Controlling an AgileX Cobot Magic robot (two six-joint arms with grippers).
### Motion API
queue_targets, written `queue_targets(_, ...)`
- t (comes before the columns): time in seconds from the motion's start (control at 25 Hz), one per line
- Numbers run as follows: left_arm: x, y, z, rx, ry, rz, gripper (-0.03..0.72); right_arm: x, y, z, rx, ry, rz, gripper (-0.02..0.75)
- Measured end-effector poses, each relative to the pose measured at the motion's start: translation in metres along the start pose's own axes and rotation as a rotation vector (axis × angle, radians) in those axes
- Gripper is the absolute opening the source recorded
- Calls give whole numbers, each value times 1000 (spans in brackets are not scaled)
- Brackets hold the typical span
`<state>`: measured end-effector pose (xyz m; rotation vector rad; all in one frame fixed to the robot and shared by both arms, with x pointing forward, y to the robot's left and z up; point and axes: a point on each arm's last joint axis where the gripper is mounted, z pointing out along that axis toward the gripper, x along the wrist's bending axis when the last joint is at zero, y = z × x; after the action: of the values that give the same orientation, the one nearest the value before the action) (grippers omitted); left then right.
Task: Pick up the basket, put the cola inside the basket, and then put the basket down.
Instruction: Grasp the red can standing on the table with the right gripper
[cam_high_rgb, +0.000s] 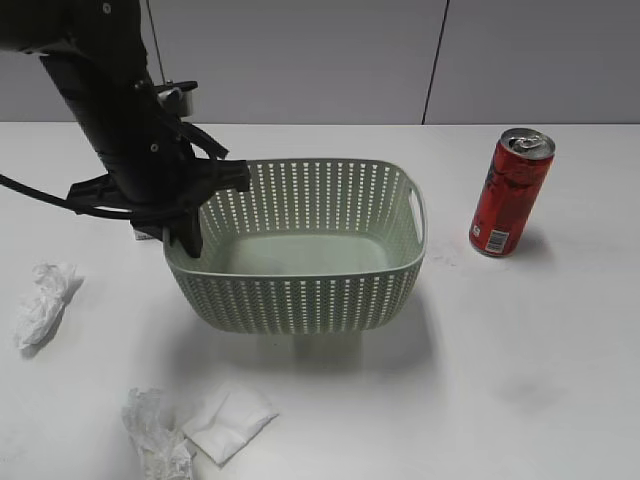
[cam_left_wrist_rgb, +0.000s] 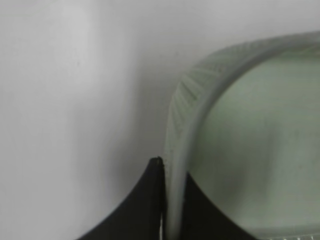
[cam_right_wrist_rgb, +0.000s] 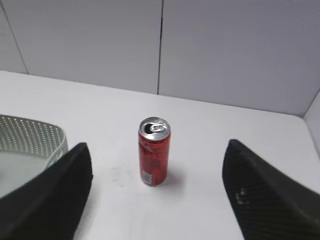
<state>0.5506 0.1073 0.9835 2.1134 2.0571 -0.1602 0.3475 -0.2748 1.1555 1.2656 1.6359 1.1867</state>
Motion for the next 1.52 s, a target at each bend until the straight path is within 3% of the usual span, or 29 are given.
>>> queue_targets(0.24, -1, 2, 0, -18, -8, 2, -2, 1, 43, 90, 251, 128, 17, 659)
queue_targets(0.52, 0, 3, 0, -29, -5, 7, -2, 18, 55, 190, 512, 242, 6, 658)
queue_targets(0.72, -1, 3, 0, -34, -6, 7, -2, 17, 35, 248, 648, 182, -4, 657)
queue_targets(0.92, -1, 4, 0, -41, -8, 8, -2, 6, 4, 282, 768, 66, -53, 655)
queue_targets(1.52, -1, 7, 0, -76, -6, 19, -2, 4, -46, 328, 872, 24, -21, 647)
